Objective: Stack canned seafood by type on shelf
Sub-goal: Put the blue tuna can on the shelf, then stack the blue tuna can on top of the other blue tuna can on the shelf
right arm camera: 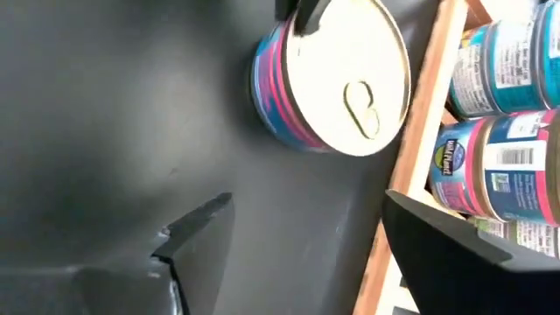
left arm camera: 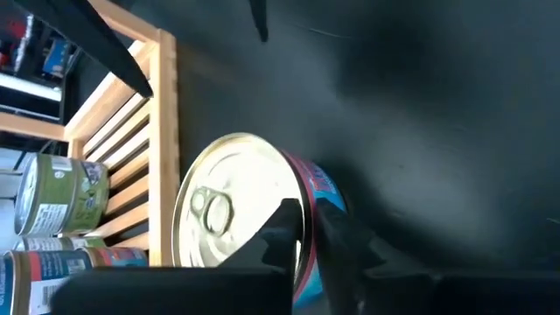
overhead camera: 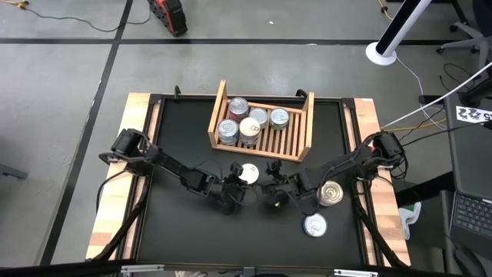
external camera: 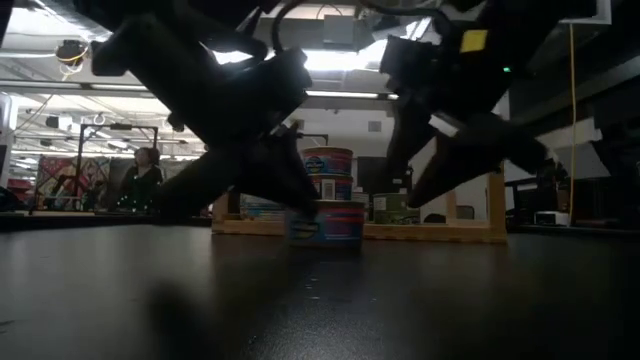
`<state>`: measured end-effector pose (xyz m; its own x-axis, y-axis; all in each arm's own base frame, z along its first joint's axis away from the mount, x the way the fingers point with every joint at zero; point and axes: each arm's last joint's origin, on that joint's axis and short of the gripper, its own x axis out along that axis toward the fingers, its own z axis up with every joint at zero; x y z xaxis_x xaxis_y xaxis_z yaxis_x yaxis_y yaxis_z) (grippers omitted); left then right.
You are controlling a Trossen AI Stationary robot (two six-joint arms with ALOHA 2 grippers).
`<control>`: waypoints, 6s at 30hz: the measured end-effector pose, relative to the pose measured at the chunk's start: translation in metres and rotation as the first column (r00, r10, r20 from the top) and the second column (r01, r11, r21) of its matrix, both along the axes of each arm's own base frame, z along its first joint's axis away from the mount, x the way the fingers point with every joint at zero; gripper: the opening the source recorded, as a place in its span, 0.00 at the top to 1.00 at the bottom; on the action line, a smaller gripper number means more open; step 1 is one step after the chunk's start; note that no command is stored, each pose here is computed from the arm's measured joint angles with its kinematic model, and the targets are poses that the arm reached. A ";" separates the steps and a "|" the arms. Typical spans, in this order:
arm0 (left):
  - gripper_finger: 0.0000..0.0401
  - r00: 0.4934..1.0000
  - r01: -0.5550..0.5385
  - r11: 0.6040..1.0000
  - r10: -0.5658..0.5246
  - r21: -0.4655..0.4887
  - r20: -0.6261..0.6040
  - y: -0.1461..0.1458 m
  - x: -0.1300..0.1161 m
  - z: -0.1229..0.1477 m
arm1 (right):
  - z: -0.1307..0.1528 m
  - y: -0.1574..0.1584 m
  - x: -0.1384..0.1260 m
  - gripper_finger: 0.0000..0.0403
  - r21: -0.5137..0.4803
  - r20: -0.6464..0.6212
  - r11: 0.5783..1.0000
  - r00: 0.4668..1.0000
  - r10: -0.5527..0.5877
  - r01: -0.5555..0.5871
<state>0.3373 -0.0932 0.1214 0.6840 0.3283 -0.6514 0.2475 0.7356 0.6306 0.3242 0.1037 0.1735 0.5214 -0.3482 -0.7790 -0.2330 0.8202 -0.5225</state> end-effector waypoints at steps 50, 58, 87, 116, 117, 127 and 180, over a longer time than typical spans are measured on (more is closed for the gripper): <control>1.00 0.899 -0.173 0.903 0.308 -0.393 0.312 0.021 0.044 0.049 | -0.024 -0.006 0.016 0.48 -0.217 0.048 0.975 0.998 -0.046 0.055; 0.91 0.896 -0.167 0.893 0.315 -0.419 0.314 0.017 0.044 0.050 | -0.020 -0.008 0.011 0.57 -0.210 0.008 0.977 0.999 -0.038 0.039; 0.63 0.927 -0.213 0.949 0.271 -0.233 0.258 0.001 0.009 0.092 | -0.007 -0.086 0.005 0.55 -0.333 -0.101 0.916 0.957 -0.270 0.224; 0.62 0.929 -0.226 0.946 0.282 -0.234 0.241 0.002 0.007 0.090 | -0.010 -0.153 0.007 0.35 -0.085 -0.161 0.946 0.932 -0.324 0.314; 0.62 0.929 -0.226 0.946 0.282 -0.234 0.241 0.002 0.007 0.090 | -0.010 -0.153 0.007 0.34 -0.082 -0.162 0.946 0.933 -0.322 0.313; 0.62 0.927 -0.230 0.943 0.288 -0.242 0.242 0.002 0.007 0.090 | -0.010 -0.155 0.009 0.30 -0.037 -0.191 0.973 0.954 -0.232 0.229; 0.63 0.914 -0.251 0.926 0.322 -0.281 0.248 0.002 0.008 0.090 | 0.028 -0.162 0.019 0.30 0.161 -0.171 0.973 0.975 -0.140 0.168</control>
<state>0.3449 -0.0909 0.2111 0.7513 0.3976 -0.5268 -0.1601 0.8841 0.4389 0.3428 -0.0581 0.2011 0.3377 -0.2668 -0.9026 -0.1646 0.9275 -0.3357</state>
